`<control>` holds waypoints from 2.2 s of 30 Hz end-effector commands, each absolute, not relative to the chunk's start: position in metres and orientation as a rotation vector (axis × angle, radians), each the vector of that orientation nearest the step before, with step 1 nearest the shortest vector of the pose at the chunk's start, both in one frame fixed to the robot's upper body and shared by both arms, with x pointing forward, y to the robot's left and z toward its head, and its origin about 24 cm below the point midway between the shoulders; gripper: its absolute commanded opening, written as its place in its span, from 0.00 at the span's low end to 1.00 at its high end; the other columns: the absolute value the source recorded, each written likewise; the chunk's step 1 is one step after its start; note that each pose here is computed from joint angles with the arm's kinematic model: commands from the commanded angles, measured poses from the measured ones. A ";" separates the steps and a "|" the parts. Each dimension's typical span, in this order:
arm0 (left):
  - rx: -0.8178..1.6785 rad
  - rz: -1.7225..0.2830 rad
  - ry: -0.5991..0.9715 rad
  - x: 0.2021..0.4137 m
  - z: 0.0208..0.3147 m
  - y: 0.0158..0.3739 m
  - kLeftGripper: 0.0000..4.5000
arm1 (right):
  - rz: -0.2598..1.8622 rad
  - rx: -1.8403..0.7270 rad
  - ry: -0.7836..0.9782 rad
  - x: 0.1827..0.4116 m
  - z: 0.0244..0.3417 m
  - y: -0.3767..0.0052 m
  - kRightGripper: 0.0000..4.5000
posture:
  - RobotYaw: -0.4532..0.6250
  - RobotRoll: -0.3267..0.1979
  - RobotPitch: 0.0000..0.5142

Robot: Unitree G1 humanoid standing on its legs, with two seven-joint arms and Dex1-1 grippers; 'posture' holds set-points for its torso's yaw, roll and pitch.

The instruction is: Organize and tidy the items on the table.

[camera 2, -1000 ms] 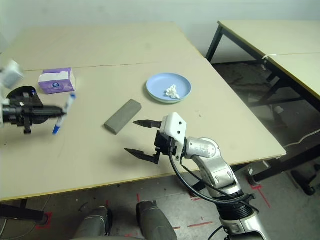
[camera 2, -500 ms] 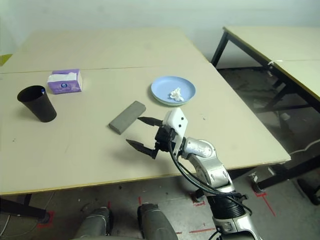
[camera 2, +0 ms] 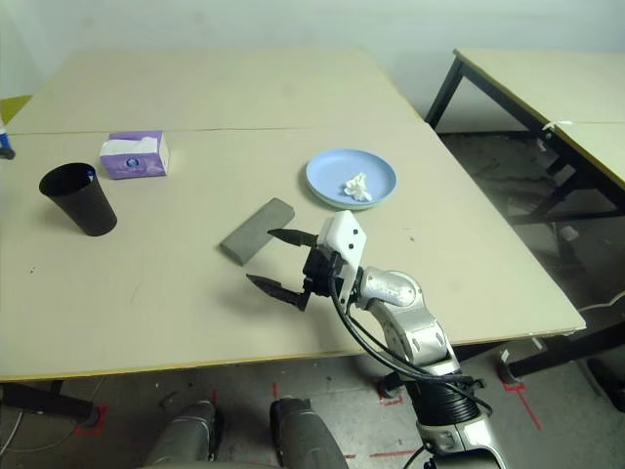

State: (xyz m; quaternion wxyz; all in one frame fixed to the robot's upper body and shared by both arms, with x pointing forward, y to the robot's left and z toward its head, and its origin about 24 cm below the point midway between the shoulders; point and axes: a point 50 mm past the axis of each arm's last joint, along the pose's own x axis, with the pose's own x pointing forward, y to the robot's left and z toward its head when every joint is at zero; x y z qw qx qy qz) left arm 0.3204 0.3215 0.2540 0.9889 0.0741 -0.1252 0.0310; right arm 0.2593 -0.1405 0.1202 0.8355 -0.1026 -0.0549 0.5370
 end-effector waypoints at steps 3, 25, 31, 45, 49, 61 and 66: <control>0.128 0.049 -0.229 0.322 0.242 0.313 0.05 | 1.128 -0.243 -0.116 0.256 0.122 -0.144 1.00 | 0.29 0.62 0.22; 0.094 0.073 -0.153 0.313 0.209 0.307 0.05 | 1.132 -0.270 -0.129 0.259 0.129 -0.143 1.00 | 0.29 0.62 0.22; 0.071 0.077 -0.146 0.313 0.202 0.304 0.05 | 1.129 -0.273 -0.129 0.258 0.129 -0.144 1.00 | 0.29 0.62 0.22; 0.075 0.114 -0.154 0.306 0.207 0.315 0.99 | 1.115 -0.262 -0.141 0.261 0.129 -0.144 1.00 | 0.30 0.62 0.21; 0.062 0.073 -0.298 0.298 0.232 0.314 0.99 | 0.932 -0.231 -0.240 0.274 0.150 -0.160 1.00 | 0.30 0.62 0.22; 0.158 0.123 -0.182 0.210 0.190 0.352 0.99 | 0.001 -0.263 -0.151 0.265 0.119 -0.293 1.00 | 0.31 0.62 0.25; 0.135 0.059 -0.014 0.192 0.128 0.345 0.99 | -0.048 -0.290 -0.040 0.266 0.079 -0.298 1.00 | 0.32 0.62 0.27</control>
